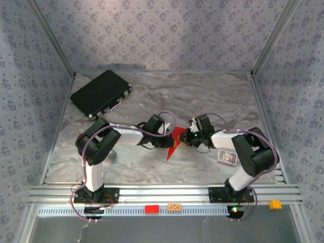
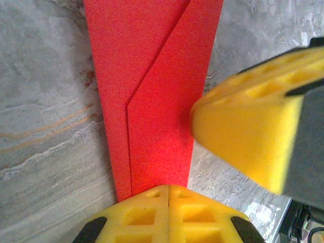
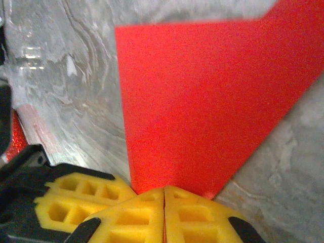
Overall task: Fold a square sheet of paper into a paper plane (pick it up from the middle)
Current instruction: Fold the wing for the fifth time at the center of the table.
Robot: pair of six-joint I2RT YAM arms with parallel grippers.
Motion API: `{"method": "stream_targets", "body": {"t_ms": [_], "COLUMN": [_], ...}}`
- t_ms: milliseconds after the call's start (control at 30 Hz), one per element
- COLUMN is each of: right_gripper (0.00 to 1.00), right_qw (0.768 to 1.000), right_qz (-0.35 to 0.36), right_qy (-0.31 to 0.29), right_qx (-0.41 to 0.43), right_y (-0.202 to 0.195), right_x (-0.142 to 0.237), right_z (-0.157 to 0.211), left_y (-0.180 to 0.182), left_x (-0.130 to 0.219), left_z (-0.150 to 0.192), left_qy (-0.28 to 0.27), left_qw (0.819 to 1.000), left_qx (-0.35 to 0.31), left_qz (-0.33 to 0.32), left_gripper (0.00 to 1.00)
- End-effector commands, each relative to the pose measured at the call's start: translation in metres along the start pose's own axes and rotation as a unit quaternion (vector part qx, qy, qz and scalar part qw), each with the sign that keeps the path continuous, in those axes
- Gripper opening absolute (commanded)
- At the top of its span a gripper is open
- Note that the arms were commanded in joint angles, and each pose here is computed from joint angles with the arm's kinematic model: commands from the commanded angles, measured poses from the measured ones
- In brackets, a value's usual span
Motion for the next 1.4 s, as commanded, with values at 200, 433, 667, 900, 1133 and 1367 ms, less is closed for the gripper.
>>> {"method": "stream_targets", "body": {"t_ms": [200,433,667,900,1133,1367], "right_gripper": [0.1,0.1,0.13,0.15,0.18,0.2], "right_qw": [1.0,1.0,0.997,0.997,0.998,0.999], "right_qz": [0.011,0.013,0.06,0.055,0.047,0.044], "right_qy": [0.011,-0.009,-0.045,-0.045,-0.032,-0.025], "right_qx": [-0.02,0.004,-0.014,-0.022,-0.018,-0.012], "right_y": [-0.011,0.001,-0.012,-0.013,-0.007,-0.003], "right_x": [-0.002,0.013,0.029,0.031,0.028,0.027], "right_z": [0.01,0.006,0.003,0.007,0.011,0.014], "left_y": [0.02,0.017,-0.011,-0.033,-0.004,0.001], "left_x": [-0.009,-0.007,0.005,0.04,0.038,0.026], "left_z": [0.027,0.025,0.01,-0.007,-0.002,0.001], "left_qy": [0.049,0.046,-0.001,-0.051,-0.021,0.006], "left_qw": [0.997,0.997,0.999,0.999,0.999,0.999], "left_qx": [0.035,0.038,0.037,-0.002,0.025,0.033], "left_qz": [-0.049,-0.049,-0.004,-0.017,-0.027,-0.009], "left_gripper": [0.0,0.0,0.04,0.17,0.21,0.23]}}
Point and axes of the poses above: each hand's point on the last joint's axis, 136 mm out from that joint toward the fingers, its own x axis back along the fingers, its own y axis along the line the jaws close on, z = x × y, the point moved 9 cm from there along x, back along the fingers, and after that the axes turned 7 degrees about -x, right-handed, at the moved point
